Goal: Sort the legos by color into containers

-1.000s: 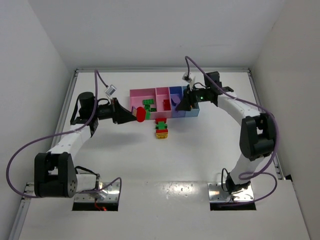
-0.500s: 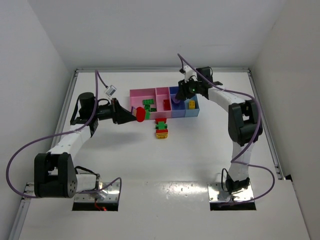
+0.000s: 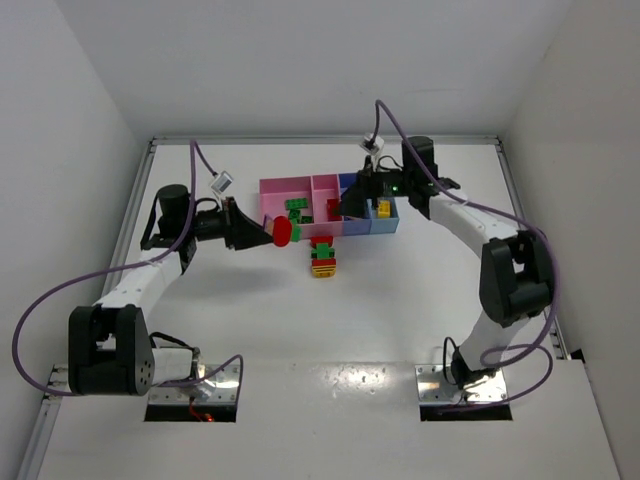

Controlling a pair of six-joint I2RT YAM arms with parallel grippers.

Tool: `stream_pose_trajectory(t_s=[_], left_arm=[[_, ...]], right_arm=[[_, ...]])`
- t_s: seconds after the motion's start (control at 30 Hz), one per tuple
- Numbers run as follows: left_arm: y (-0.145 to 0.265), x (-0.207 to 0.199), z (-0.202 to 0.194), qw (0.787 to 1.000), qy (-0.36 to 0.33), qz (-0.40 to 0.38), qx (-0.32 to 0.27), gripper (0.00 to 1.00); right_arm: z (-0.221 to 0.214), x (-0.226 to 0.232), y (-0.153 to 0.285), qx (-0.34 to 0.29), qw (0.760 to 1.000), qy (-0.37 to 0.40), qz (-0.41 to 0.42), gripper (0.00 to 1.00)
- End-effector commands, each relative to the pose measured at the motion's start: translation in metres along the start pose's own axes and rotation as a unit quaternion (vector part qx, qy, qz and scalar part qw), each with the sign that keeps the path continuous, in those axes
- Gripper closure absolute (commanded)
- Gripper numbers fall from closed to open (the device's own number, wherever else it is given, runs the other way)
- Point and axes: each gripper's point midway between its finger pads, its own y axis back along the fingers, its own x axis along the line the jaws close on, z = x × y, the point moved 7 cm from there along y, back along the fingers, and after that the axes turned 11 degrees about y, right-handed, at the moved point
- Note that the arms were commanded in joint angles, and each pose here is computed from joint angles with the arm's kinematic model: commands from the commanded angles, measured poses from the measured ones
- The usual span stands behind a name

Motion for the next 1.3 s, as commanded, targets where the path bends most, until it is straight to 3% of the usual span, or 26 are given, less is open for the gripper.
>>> stream_pose_trajectory(t_s=[0.0,0.17,0.6,0.63,0.7,0.73,0.8,0.83,0.87,0.93,1.27], left_arm=[[0.0,-0.01,0.004,0.999,-0.033,-0.038,0.013,1.0],[-0.005,-0.012,0.001,0.997,-0.028,-0.058,0.03,1.0],[-0.013,-0.023,-0.003,0.994,-0.046,-0.085,0.06,1.0],[-0.013,-0.023,-0.003,0.994,-0.046,-0.085,0.06,1.0],[-0.016,-0.024,-0.002,0.993,-0.047,-0.088,0.063,1.0],[-0.016,-0.024,-0.003,0.993,-0.041,-0.087,0.065,1.0],[-0.016,-0.024,-0.003,0.993,-0.041,-0.087,0.065,1.0],[-0.013,-0.021,-0.002,0.994,-0.04,-0.083,0.061,1.0],[-0.01,-0.019,0.0,0.995,-0.04,-0.078,0.055,1.0],[-0.005,-0.018,0.005,0.996,-0.048,-0.06,0.039,1.0],[0.013,-0.012,0.014,0.997,-0.061,0.013,-0.036,1.0]], right_arm=[[0.026,0.063,-0.011,-0.047,0.986,0.03,0.157,0.23],[0.02,0.096,-0.032,-0.031,0.978,0.036,0.203,0.19],[0.015,0.11,-0.064,-0.001,0.971,0.041,0.235,0.19],[0.014,0.111,-0.068,0.002,0.97,0.043,0.239,0.21],[0.014,0.113,-0.071,0.004,0.969,0.045,0.243,0.37],[0.012,0.114,-0.07,0.007,0.968,0.04,0.248,0.53],[0.012,0.115,-0.07,0.006,0.966,0.044,0.253,0.72],[0.01,0.116,-0.069,0.008,0.965,0.044,0.258,0.88],[0.012,0.117,-0.068,0.009,0.964,0.046,0.262,0.94],[0.007,0.119,-0.064,0.018,0.963,0.048,0.264,1.0],[0.007,0.112,-0.03,0.026,0.968,0.065,0.24,1.0]])
